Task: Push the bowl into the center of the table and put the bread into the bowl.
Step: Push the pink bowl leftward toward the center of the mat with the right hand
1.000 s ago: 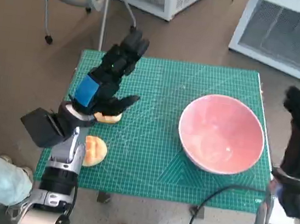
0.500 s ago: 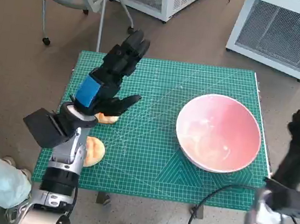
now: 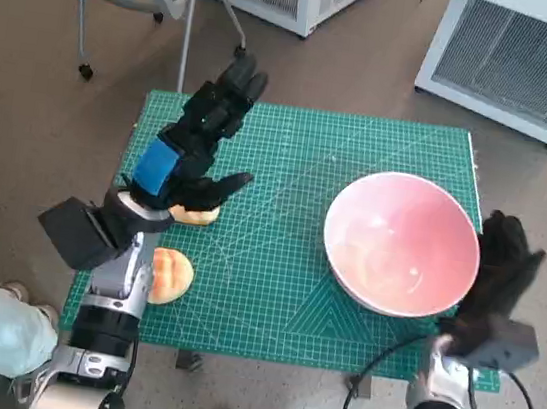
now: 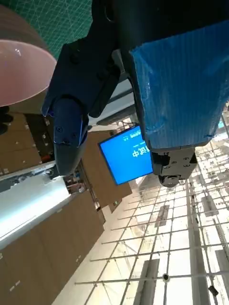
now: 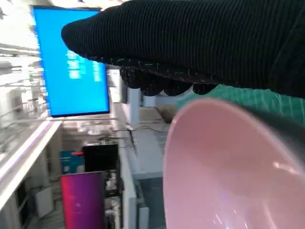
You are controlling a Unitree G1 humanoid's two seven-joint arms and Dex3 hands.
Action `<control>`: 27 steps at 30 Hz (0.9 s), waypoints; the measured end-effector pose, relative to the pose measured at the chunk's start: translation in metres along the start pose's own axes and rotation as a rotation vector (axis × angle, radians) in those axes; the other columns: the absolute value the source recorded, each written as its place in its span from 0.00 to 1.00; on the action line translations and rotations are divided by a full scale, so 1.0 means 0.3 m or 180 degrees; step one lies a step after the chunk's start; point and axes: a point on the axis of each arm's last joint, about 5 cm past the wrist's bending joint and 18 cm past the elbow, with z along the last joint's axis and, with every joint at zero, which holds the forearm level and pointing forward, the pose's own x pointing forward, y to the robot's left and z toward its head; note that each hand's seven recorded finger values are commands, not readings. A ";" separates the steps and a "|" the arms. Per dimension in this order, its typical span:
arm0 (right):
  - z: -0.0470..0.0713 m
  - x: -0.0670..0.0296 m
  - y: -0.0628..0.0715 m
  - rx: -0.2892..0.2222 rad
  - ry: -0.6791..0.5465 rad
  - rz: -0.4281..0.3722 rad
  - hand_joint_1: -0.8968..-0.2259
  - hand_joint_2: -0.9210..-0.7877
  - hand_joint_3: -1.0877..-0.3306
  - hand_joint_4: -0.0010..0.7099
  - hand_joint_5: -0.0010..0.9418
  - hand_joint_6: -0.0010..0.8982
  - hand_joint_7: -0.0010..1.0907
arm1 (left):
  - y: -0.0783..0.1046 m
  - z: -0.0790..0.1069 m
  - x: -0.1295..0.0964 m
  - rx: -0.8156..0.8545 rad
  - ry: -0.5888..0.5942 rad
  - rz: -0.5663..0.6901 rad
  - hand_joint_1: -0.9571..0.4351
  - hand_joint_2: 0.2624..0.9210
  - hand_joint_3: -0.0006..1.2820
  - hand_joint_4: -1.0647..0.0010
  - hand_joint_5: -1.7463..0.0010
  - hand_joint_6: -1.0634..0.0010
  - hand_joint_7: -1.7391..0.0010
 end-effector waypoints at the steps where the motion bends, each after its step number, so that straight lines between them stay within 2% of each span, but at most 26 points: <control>1: -0.002 0.000 0.009 0.0017 0.0041 0.0008 0.59 0.00 0.27 0.00 0.00 0.00 0.14 | 0.001 0.000 -0.001 0.0002 0.0003 0.0004 0.24 1.00 0.25 0.87 1.00 0.87 0.94; 13: 0.000 0.002 0.116 0.0177 0.0322 0.0125 0.60 0.00 0.22 0.00 0.00 0.03 0.17 | 0.010 -0.002 -0.024 0.0041 0.0054 0.0029 0.23 1.00 0.25 0.87 1.00 0.87 0.94; 27: 0.010 0.007 0.177 0.0392 0.0480 0.0208 0.65 0.00 0.21 0.00 0.00 0.03 0.20 | 0.031 0.007 -0.054 0.0151 0.0093 0.0100 0.22 1.00 0.25 0.87 1.00 0.86 0.94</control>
